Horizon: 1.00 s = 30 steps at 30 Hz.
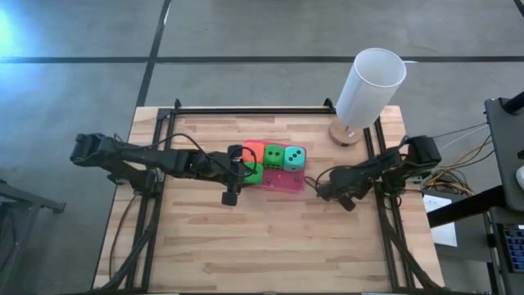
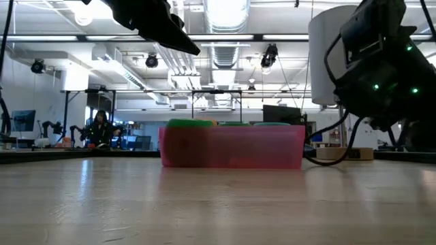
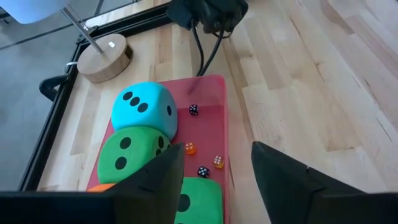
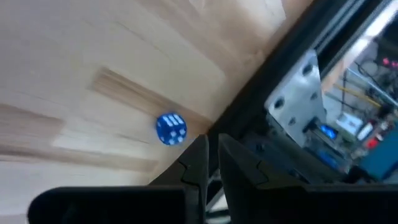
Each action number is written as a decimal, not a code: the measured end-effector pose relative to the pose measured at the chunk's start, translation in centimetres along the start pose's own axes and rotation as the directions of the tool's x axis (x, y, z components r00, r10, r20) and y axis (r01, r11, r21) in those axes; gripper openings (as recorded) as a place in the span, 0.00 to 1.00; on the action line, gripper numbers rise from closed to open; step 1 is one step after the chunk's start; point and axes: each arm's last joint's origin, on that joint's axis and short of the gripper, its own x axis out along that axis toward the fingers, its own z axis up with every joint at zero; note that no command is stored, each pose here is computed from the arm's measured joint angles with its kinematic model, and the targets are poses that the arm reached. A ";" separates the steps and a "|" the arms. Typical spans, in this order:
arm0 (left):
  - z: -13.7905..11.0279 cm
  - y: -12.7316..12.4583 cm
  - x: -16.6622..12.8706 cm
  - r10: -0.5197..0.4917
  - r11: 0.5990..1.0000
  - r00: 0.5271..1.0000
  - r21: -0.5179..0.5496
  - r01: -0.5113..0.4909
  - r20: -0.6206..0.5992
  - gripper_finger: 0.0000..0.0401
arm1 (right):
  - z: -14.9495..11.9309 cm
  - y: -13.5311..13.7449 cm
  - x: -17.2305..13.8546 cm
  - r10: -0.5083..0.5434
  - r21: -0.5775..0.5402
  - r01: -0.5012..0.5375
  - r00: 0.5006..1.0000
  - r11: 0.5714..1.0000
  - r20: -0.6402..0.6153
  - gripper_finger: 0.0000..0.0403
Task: Pick & Place Dice
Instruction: Put the small blue die into the pink bin
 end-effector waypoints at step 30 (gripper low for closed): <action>0.0 0.0 0.0 0.000 1.000 1.000 -0.002 0.000 0.001 0.48 | 0.9 1.8 0.6 0.065 -0.101 -0.066 0.998 0.993 -0.013 0.08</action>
